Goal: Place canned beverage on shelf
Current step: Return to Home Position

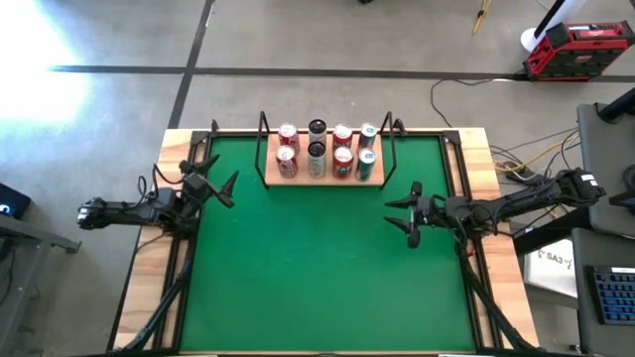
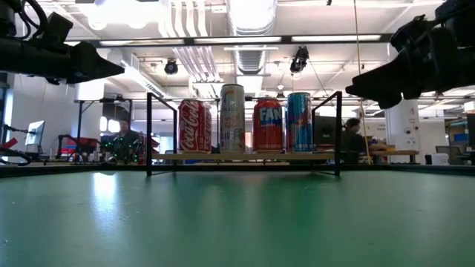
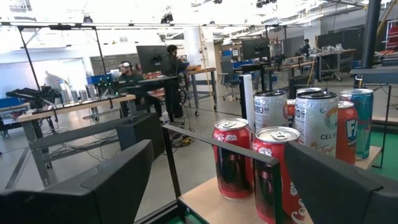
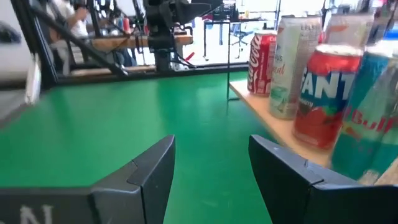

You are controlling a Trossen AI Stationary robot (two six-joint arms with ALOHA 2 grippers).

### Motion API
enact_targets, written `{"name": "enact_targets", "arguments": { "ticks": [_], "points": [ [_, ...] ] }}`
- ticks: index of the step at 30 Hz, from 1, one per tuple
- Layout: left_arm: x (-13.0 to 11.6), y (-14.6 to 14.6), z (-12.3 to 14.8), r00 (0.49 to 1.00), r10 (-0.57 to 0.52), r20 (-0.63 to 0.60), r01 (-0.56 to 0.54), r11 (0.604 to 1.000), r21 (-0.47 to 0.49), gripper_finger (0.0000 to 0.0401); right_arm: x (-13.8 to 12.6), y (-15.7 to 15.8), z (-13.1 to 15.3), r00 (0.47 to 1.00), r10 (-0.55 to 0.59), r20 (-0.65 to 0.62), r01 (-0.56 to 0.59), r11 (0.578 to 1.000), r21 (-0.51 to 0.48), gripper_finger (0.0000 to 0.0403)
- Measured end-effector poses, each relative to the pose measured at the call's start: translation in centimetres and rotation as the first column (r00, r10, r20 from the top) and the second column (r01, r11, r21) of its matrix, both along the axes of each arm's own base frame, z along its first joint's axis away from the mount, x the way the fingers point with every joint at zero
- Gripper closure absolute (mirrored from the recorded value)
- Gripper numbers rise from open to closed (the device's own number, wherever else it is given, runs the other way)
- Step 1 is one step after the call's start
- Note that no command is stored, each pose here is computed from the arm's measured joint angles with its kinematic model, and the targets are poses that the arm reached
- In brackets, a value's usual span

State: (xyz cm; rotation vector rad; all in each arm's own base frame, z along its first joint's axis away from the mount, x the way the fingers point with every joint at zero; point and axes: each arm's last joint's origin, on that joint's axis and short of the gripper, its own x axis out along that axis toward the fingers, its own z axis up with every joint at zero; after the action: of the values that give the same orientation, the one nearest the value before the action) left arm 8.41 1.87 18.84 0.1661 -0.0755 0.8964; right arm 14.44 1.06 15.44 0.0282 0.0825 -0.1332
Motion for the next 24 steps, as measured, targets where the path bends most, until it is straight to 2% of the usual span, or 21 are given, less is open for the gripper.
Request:
{"name": "enact_targets", "arguments": {
  "ticks": [2, 5, 7, 10, 18, 24],
  "points": [
    [0.0, 0.0, 0.0, 1.0, 0.0, 0.0, 0.0, 1.0, 0.0, 0.0056, 0.1, 0.0, 0.2, 1.0, -0.01, 0.016, 0.008, 0.995, 0.104, 0.0207],
    [0.0, 0.0, 0.0, 1.0, 0.0, 0.0, 0.0, 1.0, 0.0, 0.0056, 0.5, 0.1, 1.1, 0.997, -0.03, 0.064, 0.01, 0.957, 0.291, 0.0207],
    [0.0, 0.0, 0.0, 1.0, 0.0, 0.0, 0.0, 1.0, 0.0, 0.0056, 0.6, 0.0, 1.5, 0.996, -0.046, 0.081, 0.017, 0.944, 0.329, 0.0207],
    [0.0, 0.0, 0.0, 1.0, 0.0, 0.0, 0.0, 1.0, 0.0, 0.0056, 0.8, 0.0, 1.9, 0.993, -0.085, 0.085, 0.055, 0.95, 0.307, 0.0207],
    [0.0, 0.0, 0.0, 1.0, 0.0, 0.0, 0.0, 1.0, 0.0, 0.0056, 1.1, 0.0, 2.8, 0.995, -0.056, 0.079, 0.051, 0.996, 0.072, 0.0207],
    [0.0, 0.0, 0.0, 1.0, 0.0, 0.0, 0.0, 1.0, 0.0, 0.0056, 1.5, 0.5, 3.8, 0.989, 0.093, 0.116, -0.11, 0.982, 0.153, 0.0207]
  ]
}}
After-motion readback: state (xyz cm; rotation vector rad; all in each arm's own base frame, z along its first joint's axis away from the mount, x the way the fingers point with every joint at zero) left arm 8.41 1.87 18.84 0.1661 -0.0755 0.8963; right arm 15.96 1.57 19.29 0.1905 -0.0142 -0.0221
